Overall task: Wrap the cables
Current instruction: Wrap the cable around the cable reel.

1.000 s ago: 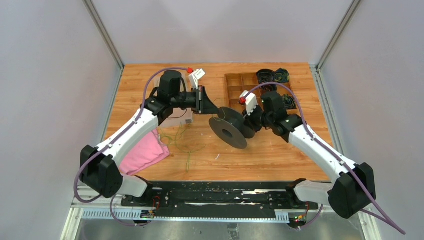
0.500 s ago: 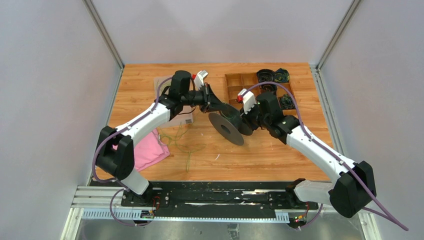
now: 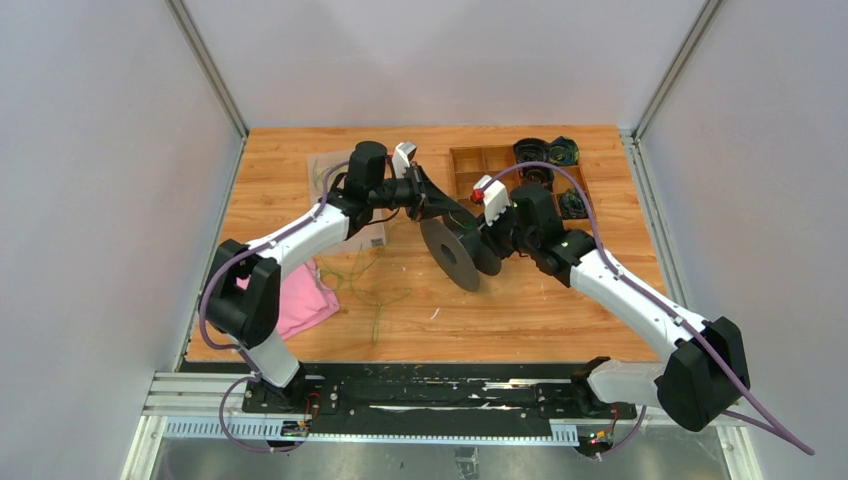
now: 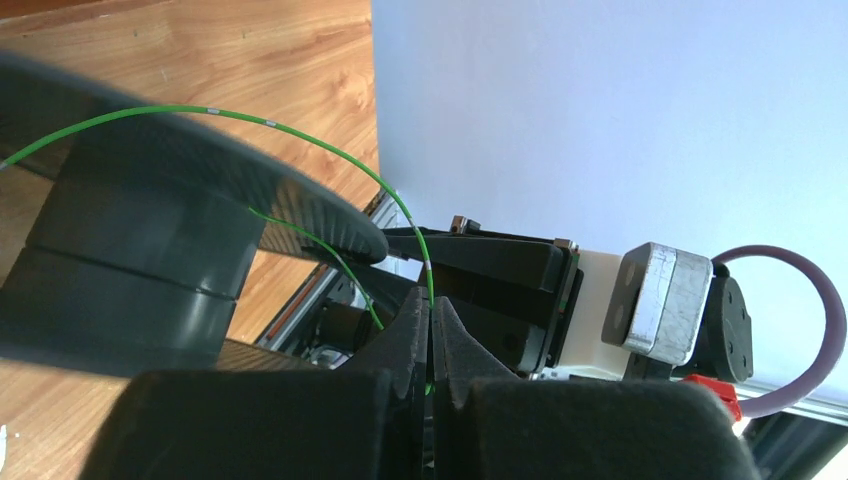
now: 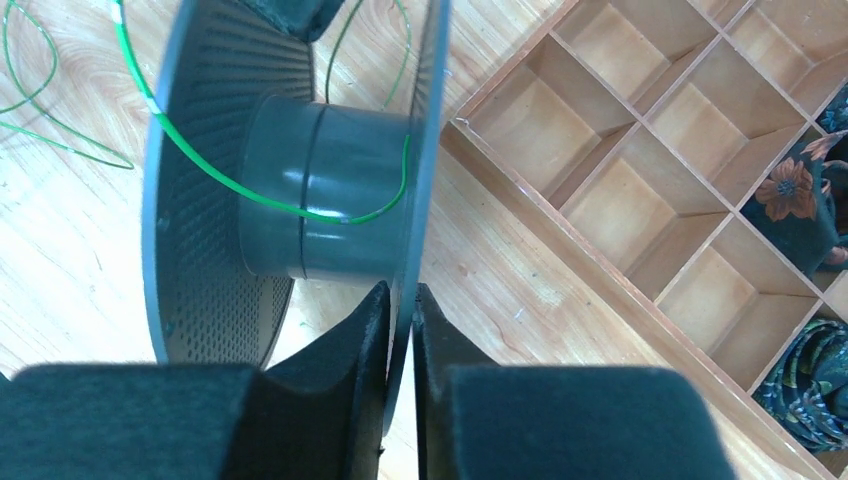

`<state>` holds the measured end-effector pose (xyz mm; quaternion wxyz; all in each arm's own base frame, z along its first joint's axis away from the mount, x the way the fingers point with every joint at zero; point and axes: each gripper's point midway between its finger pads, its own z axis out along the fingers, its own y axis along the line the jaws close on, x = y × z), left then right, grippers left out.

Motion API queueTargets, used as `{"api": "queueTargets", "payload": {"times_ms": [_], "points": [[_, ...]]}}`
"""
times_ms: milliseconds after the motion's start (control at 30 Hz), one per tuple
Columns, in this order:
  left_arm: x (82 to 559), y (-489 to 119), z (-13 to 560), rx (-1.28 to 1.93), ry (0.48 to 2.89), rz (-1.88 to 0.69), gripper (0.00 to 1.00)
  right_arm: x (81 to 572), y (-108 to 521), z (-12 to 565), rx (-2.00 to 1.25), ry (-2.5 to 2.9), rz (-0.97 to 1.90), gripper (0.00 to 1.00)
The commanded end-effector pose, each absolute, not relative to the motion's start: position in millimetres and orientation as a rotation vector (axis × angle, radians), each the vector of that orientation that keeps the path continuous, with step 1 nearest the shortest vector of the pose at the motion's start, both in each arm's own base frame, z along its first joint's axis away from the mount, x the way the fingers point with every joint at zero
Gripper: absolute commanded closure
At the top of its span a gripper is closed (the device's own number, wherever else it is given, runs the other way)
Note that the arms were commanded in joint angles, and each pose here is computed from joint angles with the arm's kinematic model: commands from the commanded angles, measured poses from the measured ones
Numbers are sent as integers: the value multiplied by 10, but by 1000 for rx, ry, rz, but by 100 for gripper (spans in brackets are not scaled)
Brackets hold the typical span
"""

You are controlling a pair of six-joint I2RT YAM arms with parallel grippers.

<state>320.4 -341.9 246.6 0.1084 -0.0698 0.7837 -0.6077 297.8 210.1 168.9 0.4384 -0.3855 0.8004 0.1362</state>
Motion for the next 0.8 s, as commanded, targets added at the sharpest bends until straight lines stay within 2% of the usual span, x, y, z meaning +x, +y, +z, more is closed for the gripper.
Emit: {"api": "queueTargets", "payload": {"times_ms": [0,400,767], "points": [[3271,-3461,2500,-242,2284,-1814,100,3009,2223,1899,-964,1905,369,84],[3280,-3468,2448,-274,2285,-1841,100,3024,2296,1920,-1005,1819,386,52],[3234,-3458,2392,-324,2299,-1880,100,3022,2345,1980,-965,1637,405,52]]}}
